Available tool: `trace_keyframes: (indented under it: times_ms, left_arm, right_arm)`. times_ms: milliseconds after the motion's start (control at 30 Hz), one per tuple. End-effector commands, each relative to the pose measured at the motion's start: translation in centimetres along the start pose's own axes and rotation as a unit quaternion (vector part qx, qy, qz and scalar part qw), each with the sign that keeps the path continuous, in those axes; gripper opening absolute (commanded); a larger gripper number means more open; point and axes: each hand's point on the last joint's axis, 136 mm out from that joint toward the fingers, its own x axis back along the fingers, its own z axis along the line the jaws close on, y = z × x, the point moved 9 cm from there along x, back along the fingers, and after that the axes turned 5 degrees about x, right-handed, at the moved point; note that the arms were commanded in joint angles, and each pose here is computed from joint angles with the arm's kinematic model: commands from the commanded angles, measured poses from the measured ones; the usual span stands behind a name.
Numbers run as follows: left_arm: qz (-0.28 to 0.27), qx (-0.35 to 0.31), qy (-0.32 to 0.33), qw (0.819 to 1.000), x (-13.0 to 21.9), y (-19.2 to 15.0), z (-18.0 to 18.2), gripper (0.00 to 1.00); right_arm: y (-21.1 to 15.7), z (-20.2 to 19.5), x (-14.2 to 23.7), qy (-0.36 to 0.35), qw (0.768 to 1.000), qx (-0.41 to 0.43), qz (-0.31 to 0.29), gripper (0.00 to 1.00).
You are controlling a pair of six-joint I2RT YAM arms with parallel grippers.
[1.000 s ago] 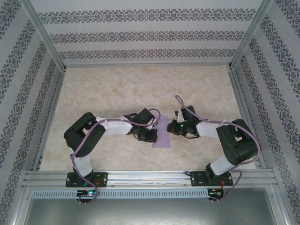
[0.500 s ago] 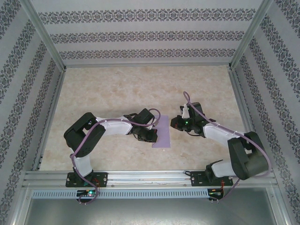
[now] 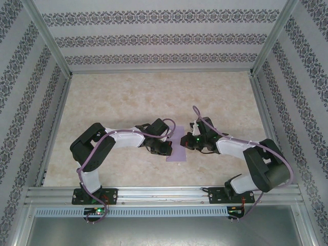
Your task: Fold a paper plane with a square sheet of paper (fold left side to right side)
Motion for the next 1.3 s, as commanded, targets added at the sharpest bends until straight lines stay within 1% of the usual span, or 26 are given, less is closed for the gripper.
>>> trace_keyframes:
  times_ms: [0,200,433,567,700,867,1033,1267]
  left_arm:
    - [0.029,0.028,0.109,0.993,-2.1,-1.4,3.6,0.0]
    - [0.026,0.026,0.106,0.994,-2.1,-1.3,3.4,0.0]
    - [0.014,0.024,0.09,0.996,-1.9,-1.2,2.9,0.0]
    - [0.002,0.016,0.068,0.998,-1.4,-0.7,1.9,0.0]
    - [-0.012,0.007,0.044,0.999,-0.5,0.1,0.5,0.05]
    - [-0.043,-0.007,0.027,0.999,1.3,1.0,-1.2,0.06]
    - [-0.05,-0.01,-0.017,0.999,2.1,1.2,-2.5,0.05]
    - [-0.046,-0.016,-0.088,0.995,1.5,1.2,-4.2,0.02]
  right_arm:
    - [0.5,0.5,-0.8,0.013,1.0,-0.002,0.007,0.0]
    - [0.4,-0.1,-1.2,-0.008,1.0,-0.007,0.01,0.0]
    - [-0.8,-1.9,-1.6,-0.06,0.997,-0.029,0.034,0.0]
    - [-1.3,-2.7,-1.8,-0.085,0.994,-0.037,0.051,0.0]
    - [-1.7,-3.4,-1.7,-0.115,0.991,-0.038,0.065,0.0]
    - [-1.9,-3.8,-1.7,-0.134,0.988,-0.036,0.068,0.0]
    - [-2.1,-4.0,-1.7,-0.139,0.987,-0.036,0.07,0.0]
    - [-2.2,-4.1,-1.8,-0.136,0.988,-0.032,0.072,0.0]
